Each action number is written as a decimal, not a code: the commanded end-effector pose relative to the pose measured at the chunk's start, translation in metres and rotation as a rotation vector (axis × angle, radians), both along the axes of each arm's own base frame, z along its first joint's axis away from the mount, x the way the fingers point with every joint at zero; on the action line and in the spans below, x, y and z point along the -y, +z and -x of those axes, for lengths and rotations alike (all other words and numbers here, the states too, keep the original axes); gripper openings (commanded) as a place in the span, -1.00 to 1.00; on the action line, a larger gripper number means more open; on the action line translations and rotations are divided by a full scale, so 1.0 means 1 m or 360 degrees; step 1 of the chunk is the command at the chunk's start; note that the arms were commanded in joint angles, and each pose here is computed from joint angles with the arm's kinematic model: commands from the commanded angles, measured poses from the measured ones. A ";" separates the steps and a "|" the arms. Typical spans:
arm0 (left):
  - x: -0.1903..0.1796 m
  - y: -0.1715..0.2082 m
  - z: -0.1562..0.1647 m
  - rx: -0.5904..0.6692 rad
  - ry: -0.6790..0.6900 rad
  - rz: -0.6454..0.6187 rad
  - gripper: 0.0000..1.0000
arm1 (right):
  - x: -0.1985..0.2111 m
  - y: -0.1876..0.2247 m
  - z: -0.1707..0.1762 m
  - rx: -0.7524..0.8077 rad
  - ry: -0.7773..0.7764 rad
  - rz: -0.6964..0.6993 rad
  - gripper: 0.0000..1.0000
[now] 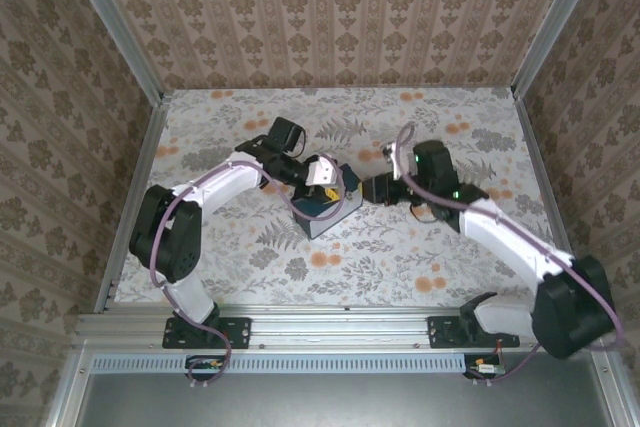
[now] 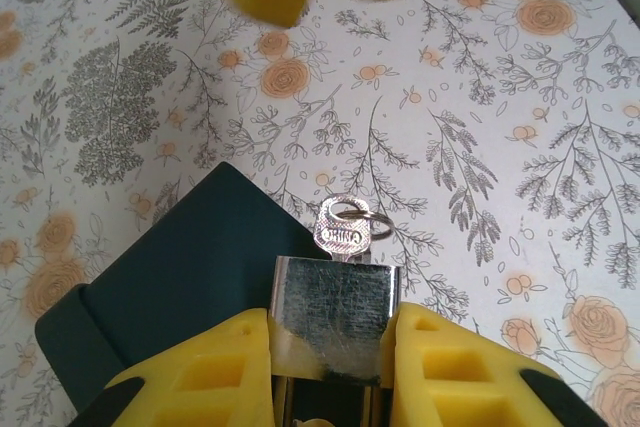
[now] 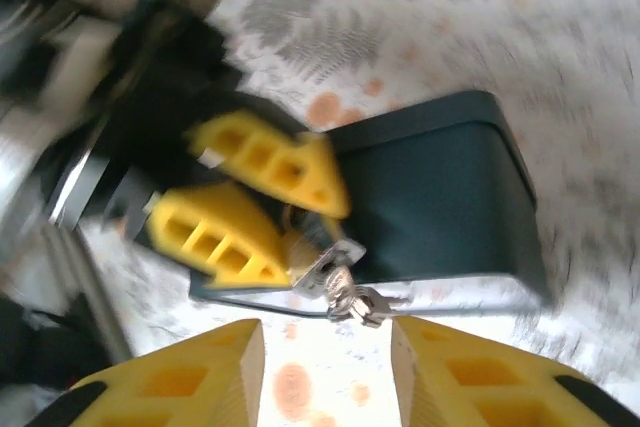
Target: Unlock the padlock with the key
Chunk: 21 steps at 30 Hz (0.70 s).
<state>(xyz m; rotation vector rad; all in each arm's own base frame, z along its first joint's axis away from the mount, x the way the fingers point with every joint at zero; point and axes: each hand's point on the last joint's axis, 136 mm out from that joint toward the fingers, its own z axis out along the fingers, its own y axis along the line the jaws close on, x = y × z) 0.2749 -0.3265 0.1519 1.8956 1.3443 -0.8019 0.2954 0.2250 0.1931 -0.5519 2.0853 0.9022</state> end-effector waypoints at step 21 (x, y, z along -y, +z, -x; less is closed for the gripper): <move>-0.011 -0.005 0.004 -0.0197 -0.0073 -0.0011 -0.71 | -0.021 -0.011 -0.028 0.1647 0.0081 0.1043 -0.29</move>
